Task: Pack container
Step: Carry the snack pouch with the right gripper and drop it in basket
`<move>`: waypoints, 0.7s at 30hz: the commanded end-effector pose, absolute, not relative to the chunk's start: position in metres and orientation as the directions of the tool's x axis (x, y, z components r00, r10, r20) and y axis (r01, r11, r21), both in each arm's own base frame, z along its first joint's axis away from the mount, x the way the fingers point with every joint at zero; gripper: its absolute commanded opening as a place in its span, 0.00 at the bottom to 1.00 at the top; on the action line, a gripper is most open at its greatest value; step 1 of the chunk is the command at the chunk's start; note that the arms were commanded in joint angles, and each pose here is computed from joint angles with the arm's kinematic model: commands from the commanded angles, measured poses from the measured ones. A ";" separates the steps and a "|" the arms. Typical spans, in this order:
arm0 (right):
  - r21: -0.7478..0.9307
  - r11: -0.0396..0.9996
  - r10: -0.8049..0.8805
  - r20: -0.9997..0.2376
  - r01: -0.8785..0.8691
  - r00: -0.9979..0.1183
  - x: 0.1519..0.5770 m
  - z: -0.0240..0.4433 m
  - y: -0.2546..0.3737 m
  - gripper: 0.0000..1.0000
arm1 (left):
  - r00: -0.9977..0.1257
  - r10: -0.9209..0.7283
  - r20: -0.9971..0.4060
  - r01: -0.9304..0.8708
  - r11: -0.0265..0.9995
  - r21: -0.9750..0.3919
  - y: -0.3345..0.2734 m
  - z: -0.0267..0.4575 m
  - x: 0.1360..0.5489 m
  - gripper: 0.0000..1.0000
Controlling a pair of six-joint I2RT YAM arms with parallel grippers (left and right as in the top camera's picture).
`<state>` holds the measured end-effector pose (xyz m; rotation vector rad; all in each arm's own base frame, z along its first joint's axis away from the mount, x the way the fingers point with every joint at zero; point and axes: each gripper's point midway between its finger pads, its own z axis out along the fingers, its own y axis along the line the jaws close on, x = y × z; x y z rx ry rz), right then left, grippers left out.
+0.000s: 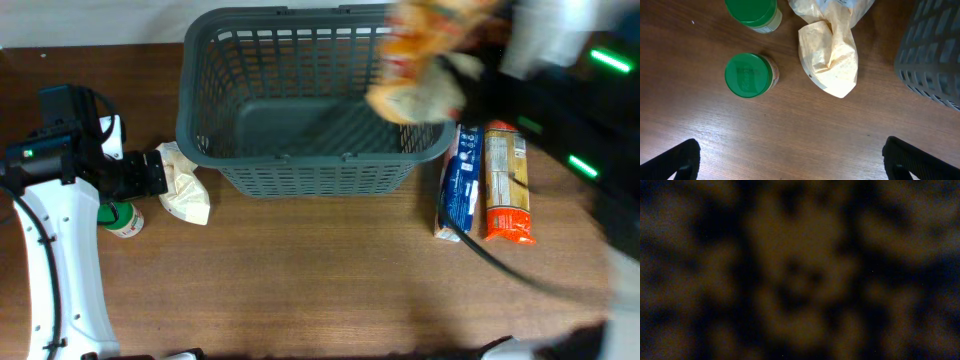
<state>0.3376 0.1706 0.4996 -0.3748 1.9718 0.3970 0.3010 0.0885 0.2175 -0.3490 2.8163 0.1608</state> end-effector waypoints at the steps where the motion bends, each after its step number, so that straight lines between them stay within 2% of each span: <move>1: 0.052 0.904 -0.164 -0.874 -0.424 -0.457 0.384 0.456 0.205 0.04 | -0.924 -0.225 -0.310 -0.255 0.965 0.060 0.088 0.219 0.303 0.99; 6: -0.011 0.932 -0.232 -0.785 -0.361 -0.575 0.439 0.378 0.223 0.04 | -0.924 -0.225 -0.311 -0.255 0.965 0.060 0.088 0.219 0.303 0.99; 10: -0.095 0.948 -0.281 -0.695 -0.302 -0.662 0.464 0.320 0.218 0.04 | -0.924 -0.225 -0.311 -0.255 0.965 0.060 0.088 0.219 0.303 0.99; 18: -0.157 0.934 -0.355 -0.469 -0.320 -0.809 0.472 0.216 0.220 0.04 | -0.924 -0.225 -0.311 -0.255 0.965 0.060 0.088 0.219 0.303 0.99; 21: -0.168 0.929 -0.371 -0.406 -0.330 -0.835 0.469 0.193 0.219 0.04 | -0.924 -0.225 -0.310 -0.255 0.965 0.060 0.088 0.219 0.303 0.99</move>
